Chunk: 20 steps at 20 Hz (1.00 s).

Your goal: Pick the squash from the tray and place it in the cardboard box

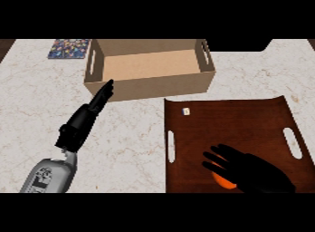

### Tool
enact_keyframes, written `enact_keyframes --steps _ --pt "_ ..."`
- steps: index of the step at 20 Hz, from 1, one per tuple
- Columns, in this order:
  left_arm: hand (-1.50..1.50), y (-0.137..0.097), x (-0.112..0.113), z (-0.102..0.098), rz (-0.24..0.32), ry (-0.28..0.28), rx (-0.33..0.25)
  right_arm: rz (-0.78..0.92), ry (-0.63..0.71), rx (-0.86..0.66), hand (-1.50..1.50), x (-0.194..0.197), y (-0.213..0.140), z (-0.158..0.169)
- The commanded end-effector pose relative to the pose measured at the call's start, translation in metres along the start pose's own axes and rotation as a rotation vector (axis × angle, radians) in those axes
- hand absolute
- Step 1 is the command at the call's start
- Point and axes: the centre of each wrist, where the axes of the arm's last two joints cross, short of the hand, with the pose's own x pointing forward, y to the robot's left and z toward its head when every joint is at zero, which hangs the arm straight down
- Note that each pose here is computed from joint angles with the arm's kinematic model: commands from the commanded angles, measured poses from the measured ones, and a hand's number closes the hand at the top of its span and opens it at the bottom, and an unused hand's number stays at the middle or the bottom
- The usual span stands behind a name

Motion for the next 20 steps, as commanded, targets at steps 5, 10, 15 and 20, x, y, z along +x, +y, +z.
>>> enact_keyframes --steps 5,10,15,20 --pt "0.00 0.006 0.009 0.008 0.001 0.007 -0.007 0.062 0.042 -0.006 -1.50 0.007 0.005 -0.037" --pt "0.00 0.015 0.008 0.015 -0.010 0.000 -0.009 0.052 0.028 0.028 1.50 0.001 0.021 -0.018" --pt "0.00 0.002 0.000 0.006 0.003 0.005 -0.009 0.104 -0.027 -0.039 1.50 0.005 0.013 -0.041" --pt "0.00 0.003 0.003 0.003 0.006 0.023 -0.009 0.086 0.050 -0.148 1.50 0.012 -0.006 -0.047"
